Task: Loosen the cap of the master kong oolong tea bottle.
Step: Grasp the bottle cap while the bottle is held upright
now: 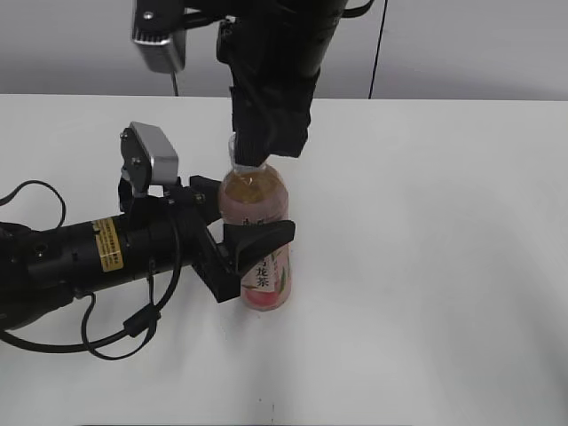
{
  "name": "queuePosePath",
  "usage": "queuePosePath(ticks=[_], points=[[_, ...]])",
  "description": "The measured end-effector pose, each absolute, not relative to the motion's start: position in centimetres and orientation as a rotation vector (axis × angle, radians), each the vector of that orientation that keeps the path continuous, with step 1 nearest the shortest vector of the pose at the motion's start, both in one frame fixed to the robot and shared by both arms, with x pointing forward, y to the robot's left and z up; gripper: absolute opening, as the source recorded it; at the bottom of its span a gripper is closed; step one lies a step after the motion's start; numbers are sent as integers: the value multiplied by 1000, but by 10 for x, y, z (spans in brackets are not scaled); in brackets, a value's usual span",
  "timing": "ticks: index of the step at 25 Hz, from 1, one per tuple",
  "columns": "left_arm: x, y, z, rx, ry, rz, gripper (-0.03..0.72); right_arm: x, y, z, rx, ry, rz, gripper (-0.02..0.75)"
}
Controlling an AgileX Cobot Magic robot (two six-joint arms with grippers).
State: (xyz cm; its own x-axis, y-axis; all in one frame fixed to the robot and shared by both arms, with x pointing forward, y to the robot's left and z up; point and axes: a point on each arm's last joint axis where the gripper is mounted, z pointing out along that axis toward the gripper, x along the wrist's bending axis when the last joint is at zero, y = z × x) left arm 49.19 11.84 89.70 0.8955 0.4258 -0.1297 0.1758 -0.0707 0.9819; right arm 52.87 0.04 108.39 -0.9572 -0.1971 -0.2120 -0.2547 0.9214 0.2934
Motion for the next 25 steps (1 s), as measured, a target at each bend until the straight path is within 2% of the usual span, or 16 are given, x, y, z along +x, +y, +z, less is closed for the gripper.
queuePosePath(ticks=[15, 19, 25], points=[[490, 118, 897, 1659, 444, 206, 437, 527, 0, 1086, -1235, 2566, 370, 260], [491, 119, 897, 1659, 451, 207, 435, 526, 0, 1087, -1471, 2413, 342, 142], [491, 119, 897, 1661, 452, 208, 434, 526, 0, 1087, -1651, 2278, 311, 125]])
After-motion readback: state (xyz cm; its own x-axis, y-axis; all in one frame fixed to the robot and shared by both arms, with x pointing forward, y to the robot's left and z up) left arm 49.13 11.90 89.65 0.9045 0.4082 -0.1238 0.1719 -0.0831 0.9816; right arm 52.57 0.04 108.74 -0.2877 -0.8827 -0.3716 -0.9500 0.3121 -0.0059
